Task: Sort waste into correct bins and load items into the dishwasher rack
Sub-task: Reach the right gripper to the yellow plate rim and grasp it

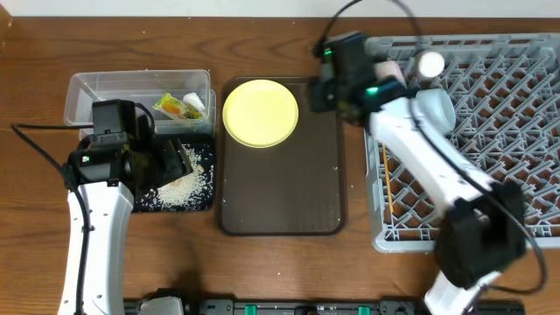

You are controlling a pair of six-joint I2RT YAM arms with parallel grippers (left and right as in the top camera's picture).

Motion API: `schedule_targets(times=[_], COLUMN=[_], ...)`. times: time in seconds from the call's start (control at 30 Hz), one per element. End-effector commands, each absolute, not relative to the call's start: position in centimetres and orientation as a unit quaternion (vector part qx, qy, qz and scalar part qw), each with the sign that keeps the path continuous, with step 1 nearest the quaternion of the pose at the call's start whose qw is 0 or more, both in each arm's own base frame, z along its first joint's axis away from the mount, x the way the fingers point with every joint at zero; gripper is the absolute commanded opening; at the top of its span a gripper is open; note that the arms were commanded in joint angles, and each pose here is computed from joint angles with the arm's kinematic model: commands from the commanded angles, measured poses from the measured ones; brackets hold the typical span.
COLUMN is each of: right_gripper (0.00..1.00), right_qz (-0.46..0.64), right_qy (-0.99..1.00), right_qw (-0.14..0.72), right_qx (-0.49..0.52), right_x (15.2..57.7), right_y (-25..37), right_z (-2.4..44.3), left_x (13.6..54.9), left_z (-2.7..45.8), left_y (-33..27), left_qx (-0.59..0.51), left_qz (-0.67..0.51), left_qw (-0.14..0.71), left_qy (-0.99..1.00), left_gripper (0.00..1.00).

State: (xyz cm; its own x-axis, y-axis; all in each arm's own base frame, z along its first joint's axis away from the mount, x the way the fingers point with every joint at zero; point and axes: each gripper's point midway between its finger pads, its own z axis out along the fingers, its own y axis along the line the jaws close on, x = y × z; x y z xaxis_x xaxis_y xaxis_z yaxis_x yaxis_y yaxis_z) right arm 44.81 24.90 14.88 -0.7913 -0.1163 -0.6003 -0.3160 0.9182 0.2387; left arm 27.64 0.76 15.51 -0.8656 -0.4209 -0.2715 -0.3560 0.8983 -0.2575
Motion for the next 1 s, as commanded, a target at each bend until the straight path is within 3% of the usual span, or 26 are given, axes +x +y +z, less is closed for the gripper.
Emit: schedule_targets(times=[0.0, 0.4, 0.7, 0.97], right_gripper=[0.47, 0.46, 0.03, 0.01], right_qz=[0.148, 0.105, 0.099, 0.092], right_qy=[0.939, 0.962, 0.97, 0.97], right_qw=[0.285, 0.246, 0.214, 0.22], right_qx=[-0.126, -0.053, -0.056, -0.047], right_x=[45.0, 45.7, 44.6, 45.1], right_y=[26.7, 27.4, 27.1, 23.9], right_z=[11.0, 1.7, -0.1, 4.0], left_x=[27.8, 27.7, 27.7, 27.7], left_z=[15.8, 15.7, 15.7, 15.7], left_y=[1.1, 1.1, 1.1, 1.1], left_qx=[-0.206, -0.207, -0.207, -0.207], left_qz=[-0.094, -0.094, -0.094, -0.094], left_qw=[0.165, 0.162, 0.162, 0.162], left_qy=[0.96, 0.96, 0.96, 0.96], left_gripper=[0.73, 0.73, 0.73, 0.73])
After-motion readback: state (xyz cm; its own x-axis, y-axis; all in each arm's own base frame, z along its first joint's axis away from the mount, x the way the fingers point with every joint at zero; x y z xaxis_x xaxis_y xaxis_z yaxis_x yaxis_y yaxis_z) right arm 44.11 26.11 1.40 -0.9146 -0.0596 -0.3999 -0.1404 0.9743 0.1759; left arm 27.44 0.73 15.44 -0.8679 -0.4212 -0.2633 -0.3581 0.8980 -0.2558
